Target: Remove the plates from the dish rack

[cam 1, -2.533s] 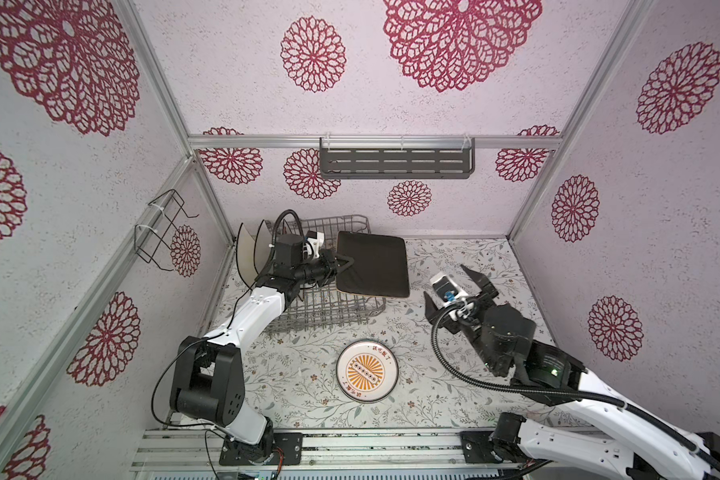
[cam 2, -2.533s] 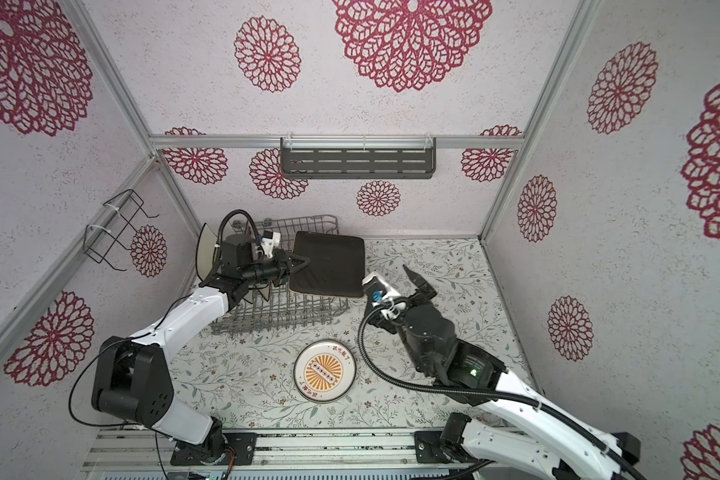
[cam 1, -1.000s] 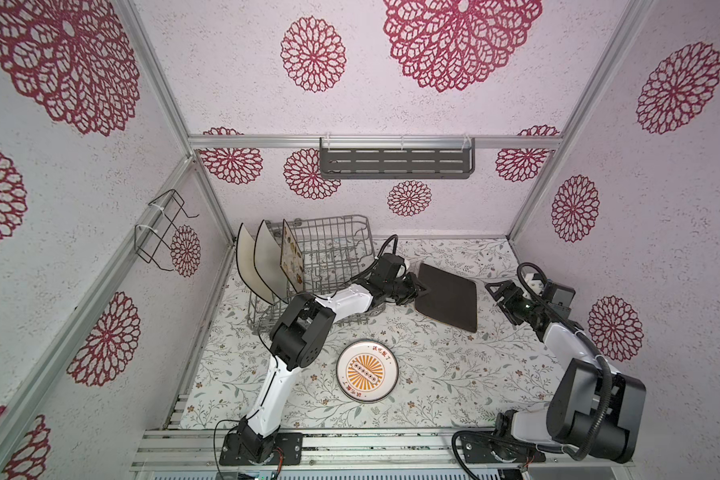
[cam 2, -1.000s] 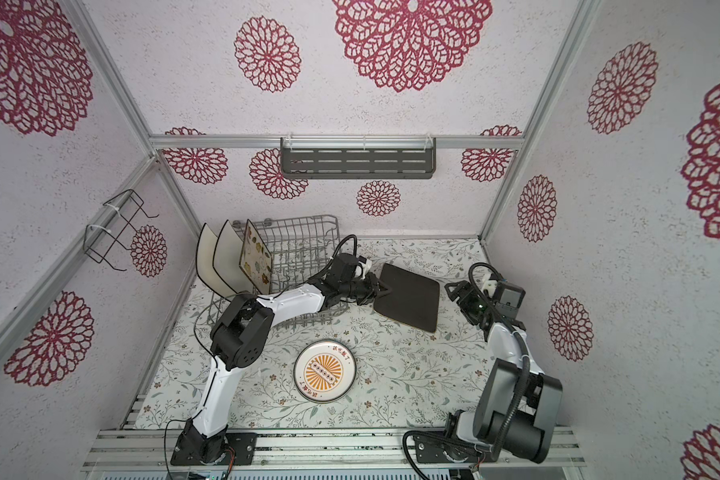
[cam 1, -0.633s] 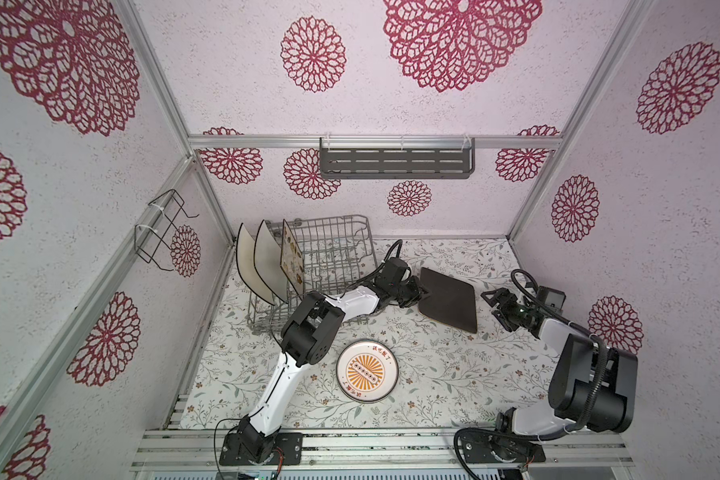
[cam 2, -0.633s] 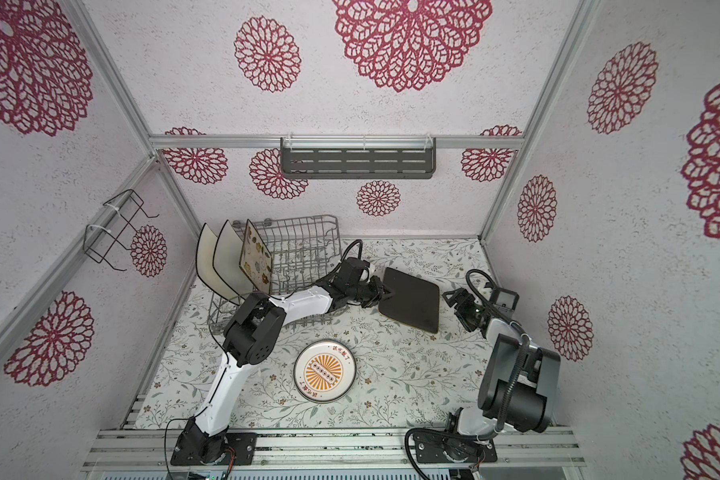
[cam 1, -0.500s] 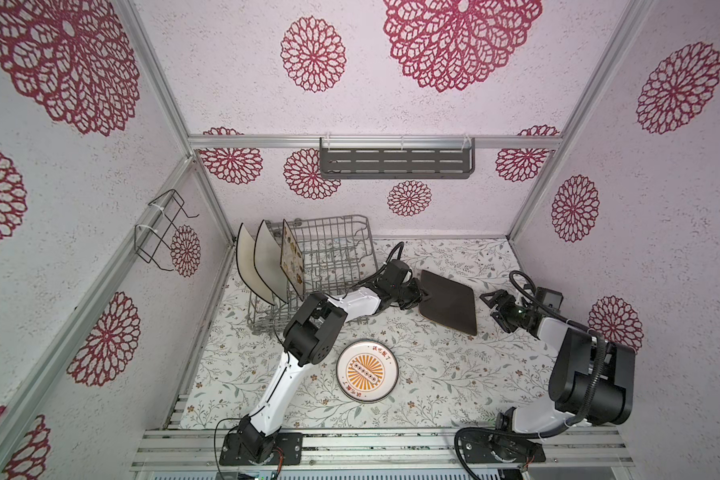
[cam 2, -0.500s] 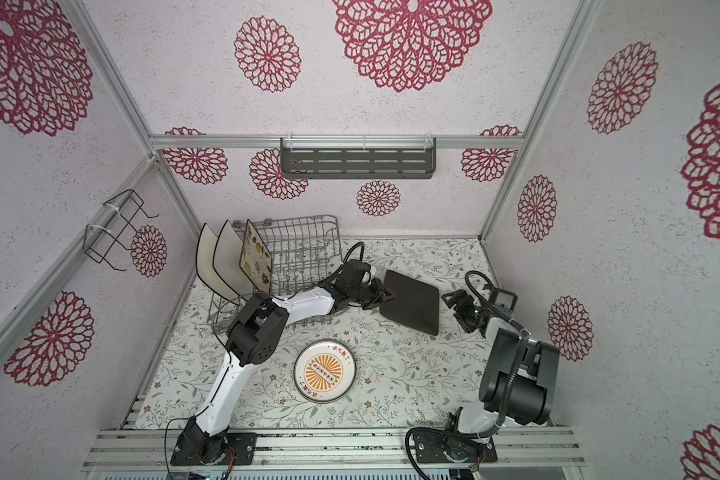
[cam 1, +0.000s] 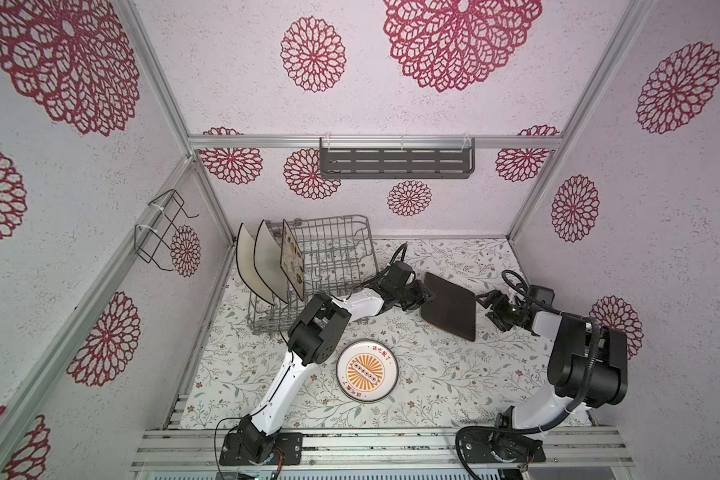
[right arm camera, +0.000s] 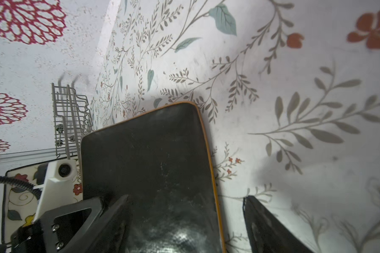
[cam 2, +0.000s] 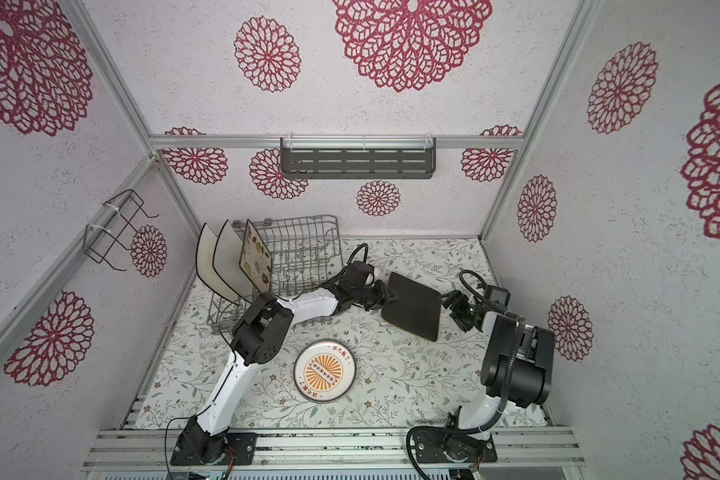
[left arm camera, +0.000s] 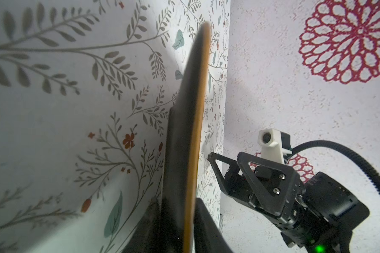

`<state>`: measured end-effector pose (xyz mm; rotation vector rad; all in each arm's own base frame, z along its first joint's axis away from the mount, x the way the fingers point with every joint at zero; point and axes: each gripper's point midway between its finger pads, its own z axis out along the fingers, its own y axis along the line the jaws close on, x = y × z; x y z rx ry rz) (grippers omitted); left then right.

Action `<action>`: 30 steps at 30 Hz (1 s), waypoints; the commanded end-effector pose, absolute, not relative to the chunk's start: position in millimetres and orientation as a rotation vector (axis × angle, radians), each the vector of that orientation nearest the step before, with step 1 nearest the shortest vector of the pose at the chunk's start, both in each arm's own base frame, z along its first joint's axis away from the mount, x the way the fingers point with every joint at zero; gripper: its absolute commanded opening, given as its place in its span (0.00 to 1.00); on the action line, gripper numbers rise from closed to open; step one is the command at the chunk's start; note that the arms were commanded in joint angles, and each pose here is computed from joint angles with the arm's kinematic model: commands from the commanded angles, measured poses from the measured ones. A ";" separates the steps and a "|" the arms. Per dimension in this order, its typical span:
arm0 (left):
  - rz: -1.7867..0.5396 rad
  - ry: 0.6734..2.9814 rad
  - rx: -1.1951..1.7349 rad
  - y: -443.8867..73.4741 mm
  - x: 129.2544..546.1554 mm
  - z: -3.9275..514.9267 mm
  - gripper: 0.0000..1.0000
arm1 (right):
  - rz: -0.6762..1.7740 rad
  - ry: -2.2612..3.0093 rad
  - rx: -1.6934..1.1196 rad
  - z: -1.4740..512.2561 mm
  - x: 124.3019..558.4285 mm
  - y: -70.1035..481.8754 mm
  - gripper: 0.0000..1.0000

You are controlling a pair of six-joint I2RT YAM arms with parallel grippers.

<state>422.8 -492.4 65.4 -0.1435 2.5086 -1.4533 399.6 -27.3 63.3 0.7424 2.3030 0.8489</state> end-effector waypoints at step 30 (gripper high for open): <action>-1.159 2.664 0.002 -488.2 392.1 39.7 0.42 | 0.644 2.514 0.523 32.5 417.3 -1.7 0.75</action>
